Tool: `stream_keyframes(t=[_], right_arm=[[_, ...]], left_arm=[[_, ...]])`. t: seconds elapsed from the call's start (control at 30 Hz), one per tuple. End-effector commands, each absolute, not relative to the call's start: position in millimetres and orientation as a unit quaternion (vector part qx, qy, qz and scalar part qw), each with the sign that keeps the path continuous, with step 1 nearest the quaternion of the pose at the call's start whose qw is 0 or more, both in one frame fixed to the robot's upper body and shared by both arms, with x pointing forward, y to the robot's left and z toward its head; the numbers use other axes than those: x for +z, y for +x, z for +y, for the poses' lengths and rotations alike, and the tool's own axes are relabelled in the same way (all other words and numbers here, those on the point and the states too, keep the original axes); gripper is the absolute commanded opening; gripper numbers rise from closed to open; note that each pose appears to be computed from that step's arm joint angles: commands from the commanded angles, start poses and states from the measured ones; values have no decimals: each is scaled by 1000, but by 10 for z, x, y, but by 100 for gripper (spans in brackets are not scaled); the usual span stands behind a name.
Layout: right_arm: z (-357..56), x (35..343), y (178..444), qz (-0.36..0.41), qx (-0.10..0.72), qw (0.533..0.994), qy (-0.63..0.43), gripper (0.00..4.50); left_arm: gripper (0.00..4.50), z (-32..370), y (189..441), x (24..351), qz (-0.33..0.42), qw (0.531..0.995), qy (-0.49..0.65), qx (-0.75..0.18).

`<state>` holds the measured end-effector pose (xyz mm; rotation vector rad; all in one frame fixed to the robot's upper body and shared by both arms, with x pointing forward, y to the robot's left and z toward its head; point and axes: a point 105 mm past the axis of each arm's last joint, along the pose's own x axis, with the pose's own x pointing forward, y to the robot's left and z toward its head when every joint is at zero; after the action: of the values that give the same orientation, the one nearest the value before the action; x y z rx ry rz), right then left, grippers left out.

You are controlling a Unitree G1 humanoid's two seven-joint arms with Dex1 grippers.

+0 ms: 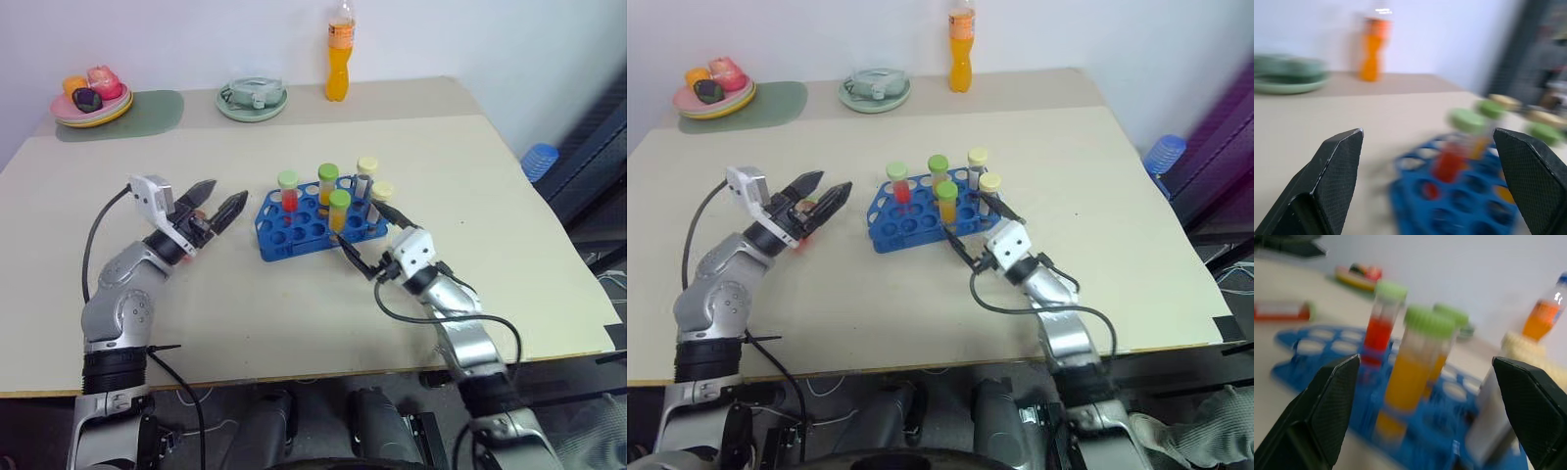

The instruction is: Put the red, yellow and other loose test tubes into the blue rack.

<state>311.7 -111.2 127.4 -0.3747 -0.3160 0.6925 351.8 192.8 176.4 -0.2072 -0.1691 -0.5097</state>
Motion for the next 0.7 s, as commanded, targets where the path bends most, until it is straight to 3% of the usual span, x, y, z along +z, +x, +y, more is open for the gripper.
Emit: stream_keyframes(t=[0.03, 0.13, 0.3, 0.7], right_arm=[[-1221, 1496, 2936, -137, 375, 899, -179, 443], [-1315, 1694, 2864, -121, 399, 892, -172, 443], [-1264, 2174, 2823, -122, 448, 874, -140, 443], [-1171, 2462, 2847, -125, 460, 872, -108, 443]], left_arm=[[435, 2050, 3547, 1953, -93, 973, -102, -186], [435, 2230, 3675, 1831, 7, 989, -116, -87], [435, 2292, 3823, 1848, 151, 979, -121, -57], [435, 2420, 3963, 1637, 333, 938, -98, 15]])
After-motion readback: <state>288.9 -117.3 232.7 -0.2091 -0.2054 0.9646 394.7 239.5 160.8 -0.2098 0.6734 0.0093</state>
